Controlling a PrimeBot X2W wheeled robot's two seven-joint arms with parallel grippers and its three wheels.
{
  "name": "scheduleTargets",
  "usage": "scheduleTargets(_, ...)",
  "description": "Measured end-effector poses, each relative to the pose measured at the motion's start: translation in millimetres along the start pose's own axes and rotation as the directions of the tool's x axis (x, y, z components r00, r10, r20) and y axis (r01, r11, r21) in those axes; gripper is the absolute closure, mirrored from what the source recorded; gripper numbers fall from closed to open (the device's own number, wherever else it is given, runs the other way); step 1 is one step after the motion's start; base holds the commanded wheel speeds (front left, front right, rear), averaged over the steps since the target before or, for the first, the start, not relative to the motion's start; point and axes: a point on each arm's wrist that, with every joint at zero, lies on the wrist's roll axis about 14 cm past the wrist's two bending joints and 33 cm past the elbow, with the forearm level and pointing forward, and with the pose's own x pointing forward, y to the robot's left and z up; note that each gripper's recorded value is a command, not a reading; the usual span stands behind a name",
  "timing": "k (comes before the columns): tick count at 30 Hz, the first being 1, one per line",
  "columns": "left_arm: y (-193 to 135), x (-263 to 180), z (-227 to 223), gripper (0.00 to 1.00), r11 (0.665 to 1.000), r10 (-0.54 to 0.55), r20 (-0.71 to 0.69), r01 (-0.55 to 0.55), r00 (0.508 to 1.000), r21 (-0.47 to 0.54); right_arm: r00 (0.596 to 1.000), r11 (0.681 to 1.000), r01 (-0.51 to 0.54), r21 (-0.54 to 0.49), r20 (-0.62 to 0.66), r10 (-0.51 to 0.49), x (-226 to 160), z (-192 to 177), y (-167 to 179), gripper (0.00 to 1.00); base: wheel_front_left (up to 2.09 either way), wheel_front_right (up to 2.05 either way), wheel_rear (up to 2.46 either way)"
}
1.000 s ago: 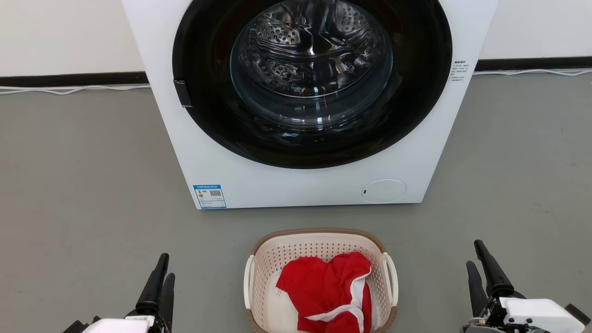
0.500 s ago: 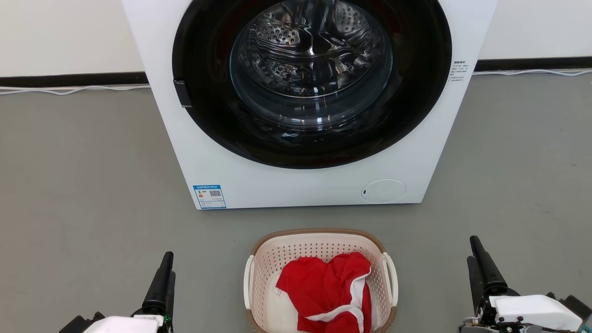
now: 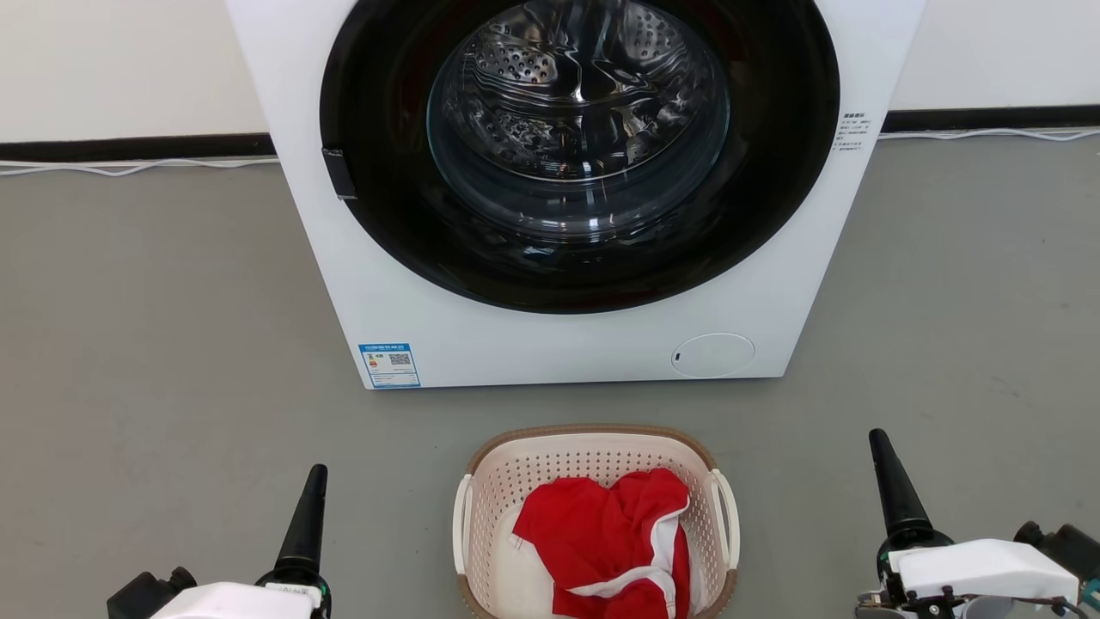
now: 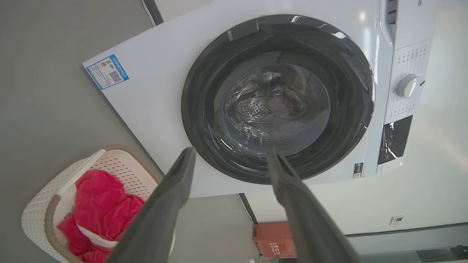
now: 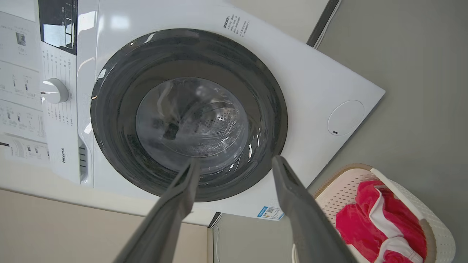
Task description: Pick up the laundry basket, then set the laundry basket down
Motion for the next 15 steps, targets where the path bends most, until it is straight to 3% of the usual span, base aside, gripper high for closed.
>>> scheduleTargets(7, 0.6, -1.8, 1.2, 0.0, 0.995, 0.001, 0.008, -0.002, 1.0, 0.103, 1.0, 0.989, -0.018, -0.144, 0.003, 0.019, 0.7, 0.5, 5.2, 0.0, 0.0, 0.0, 0.0)
scheduleTargets(15, 1.2, -4.1, 3.4, 0.0, 0.974, 0.003, 0.021, -0.008, 1.0, 0.225, 0.999, 0.952, -0.036, -0.304, -0.004, 0.036, 1.2, -0.7, 9.0, 0.0, 0.0, 0.0, 0.0)
